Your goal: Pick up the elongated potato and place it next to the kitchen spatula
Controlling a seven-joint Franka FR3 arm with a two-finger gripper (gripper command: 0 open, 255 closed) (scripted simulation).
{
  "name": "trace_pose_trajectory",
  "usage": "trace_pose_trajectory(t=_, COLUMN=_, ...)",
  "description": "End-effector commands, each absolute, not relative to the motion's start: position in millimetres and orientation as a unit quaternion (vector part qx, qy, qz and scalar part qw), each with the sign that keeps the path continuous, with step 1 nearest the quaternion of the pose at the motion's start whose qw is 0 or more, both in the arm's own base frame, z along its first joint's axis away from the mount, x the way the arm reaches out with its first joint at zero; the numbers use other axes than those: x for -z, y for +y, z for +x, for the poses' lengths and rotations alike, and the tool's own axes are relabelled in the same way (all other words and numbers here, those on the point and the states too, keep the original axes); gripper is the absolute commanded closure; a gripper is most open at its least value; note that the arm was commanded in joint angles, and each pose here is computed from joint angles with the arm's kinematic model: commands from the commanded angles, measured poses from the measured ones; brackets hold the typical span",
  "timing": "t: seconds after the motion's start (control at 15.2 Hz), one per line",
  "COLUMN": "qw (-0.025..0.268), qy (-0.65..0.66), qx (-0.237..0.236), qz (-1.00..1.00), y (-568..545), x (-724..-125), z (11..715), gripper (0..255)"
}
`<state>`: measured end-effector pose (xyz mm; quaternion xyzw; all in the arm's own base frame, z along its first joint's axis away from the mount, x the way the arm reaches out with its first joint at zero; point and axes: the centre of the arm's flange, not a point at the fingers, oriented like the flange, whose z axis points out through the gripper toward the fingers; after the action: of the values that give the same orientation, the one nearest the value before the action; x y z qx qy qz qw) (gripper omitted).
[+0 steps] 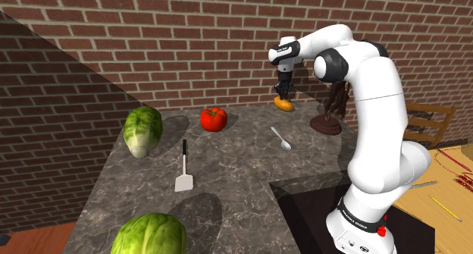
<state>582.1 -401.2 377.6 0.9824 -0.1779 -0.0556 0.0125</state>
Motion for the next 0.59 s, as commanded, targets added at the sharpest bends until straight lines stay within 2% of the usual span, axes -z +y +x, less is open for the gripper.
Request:
trace_pose_trajectory(t=0.0, qw=0.047, qy=-0.176, qx=-0.001, qz=0.983, y=-416.6, x=-382.5, z=593.3, gripper=255)
trace_pose_trajectory(t=0.2, qw=0.047, qy=-0.176, qx=-0.001, qz=0.983, y=-416.6, x=-398.4, z=593.3, gripper=255)
trace_pose_trajectory(t=0.26, qw=0.012, qy=-0.179, qx=0.063, qz=0.982, y=-401.0, x=-387.4, z=575.9, gripper=255)
trace_pose_trajectory(t=0.33, qw=0.012, qy=-0.179, qx=0.063, qz=0.982, y=-401.0, x=-387.4, z=575.9, gripper=0)
trace_pose_trajectory(t=0.53, qw=0.062, qy=-0.179, qx=-0.004, qz=0.982, y=-393.1, x=-377.7, z=594.9, gripper=0)
